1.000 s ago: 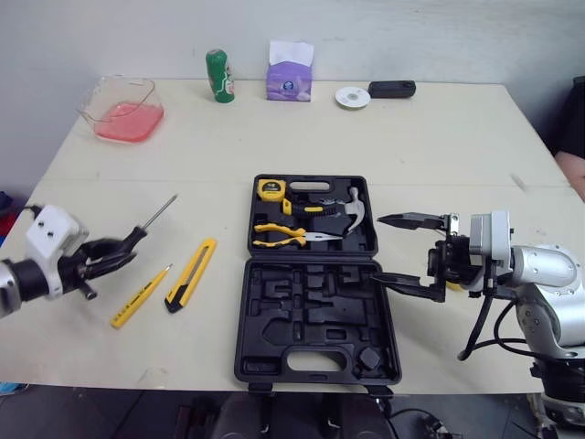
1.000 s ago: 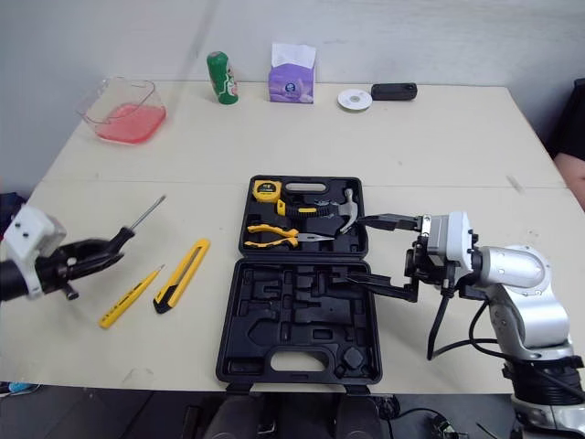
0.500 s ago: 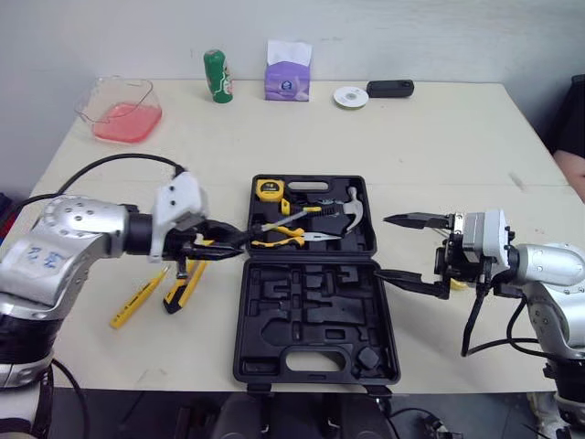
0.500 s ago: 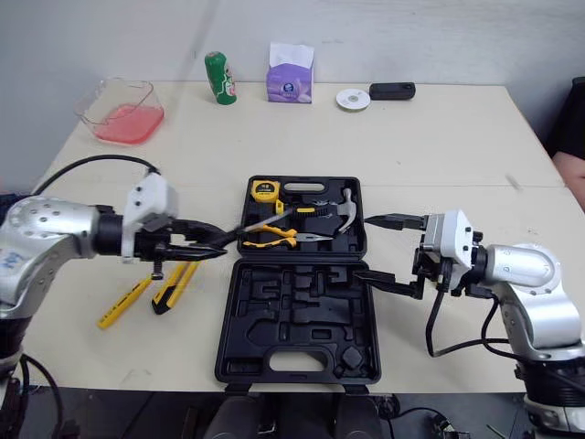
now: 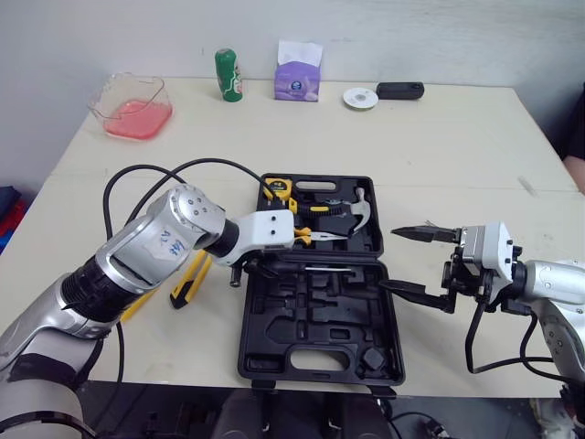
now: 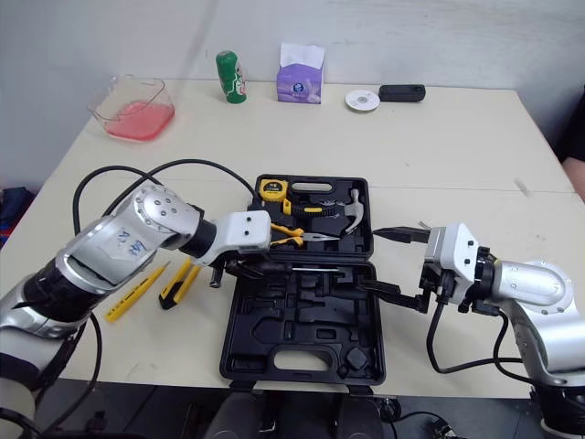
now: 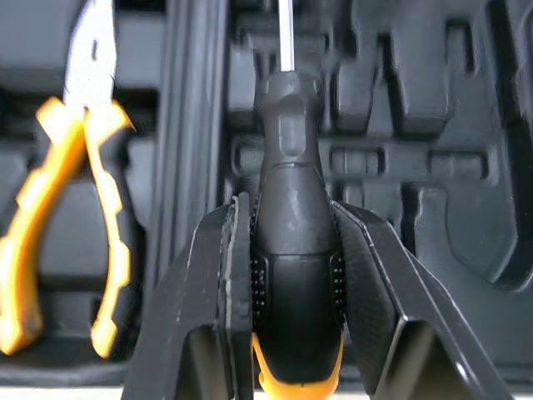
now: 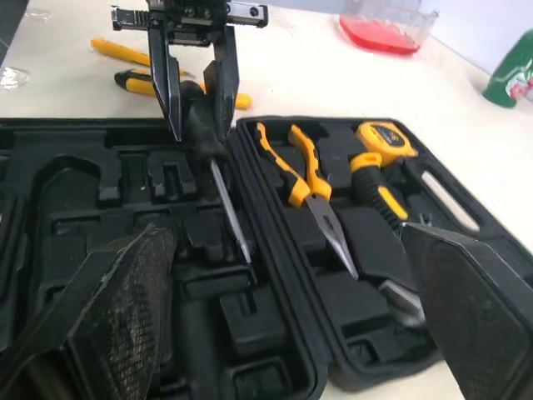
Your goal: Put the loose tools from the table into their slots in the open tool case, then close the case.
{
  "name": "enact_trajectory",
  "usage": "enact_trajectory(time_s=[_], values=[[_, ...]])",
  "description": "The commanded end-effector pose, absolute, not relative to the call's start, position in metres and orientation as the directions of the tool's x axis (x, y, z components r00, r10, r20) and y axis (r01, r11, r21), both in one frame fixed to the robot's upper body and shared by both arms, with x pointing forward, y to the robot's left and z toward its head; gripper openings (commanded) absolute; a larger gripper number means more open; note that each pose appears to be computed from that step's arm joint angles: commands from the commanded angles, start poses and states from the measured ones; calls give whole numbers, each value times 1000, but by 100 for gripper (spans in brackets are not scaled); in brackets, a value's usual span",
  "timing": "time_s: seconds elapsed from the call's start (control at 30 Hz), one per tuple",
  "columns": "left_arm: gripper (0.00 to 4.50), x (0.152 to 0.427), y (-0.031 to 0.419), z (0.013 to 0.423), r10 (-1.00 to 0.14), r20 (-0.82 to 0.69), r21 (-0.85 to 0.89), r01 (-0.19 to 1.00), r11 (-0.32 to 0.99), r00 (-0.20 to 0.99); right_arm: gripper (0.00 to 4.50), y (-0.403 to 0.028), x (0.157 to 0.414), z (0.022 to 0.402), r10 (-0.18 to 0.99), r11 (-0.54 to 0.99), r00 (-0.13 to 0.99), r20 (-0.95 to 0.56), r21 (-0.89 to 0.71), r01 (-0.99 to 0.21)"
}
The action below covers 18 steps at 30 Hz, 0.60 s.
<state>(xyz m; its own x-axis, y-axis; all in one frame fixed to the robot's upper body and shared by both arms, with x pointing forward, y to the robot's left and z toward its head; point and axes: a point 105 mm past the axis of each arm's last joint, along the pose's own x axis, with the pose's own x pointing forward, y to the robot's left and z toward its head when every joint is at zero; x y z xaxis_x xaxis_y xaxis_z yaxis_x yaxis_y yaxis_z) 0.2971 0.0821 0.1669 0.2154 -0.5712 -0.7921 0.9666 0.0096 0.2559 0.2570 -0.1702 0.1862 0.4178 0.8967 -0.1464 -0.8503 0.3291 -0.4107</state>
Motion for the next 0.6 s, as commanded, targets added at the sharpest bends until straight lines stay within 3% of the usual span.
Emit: enact_trajectory(time_s=[0.03, 0.6], values=[[101, 299, 75, 172, -532, -805, 315, 949, -11, 262, 450, -170, 251, 198, 899, 326, 422, -119, -464, -824], [101, 310, 66, 163, -498, -822, 331, 943, -24, 275, 450, -170, 252, 193, 901, 326, 420, -109, -469, -821]])
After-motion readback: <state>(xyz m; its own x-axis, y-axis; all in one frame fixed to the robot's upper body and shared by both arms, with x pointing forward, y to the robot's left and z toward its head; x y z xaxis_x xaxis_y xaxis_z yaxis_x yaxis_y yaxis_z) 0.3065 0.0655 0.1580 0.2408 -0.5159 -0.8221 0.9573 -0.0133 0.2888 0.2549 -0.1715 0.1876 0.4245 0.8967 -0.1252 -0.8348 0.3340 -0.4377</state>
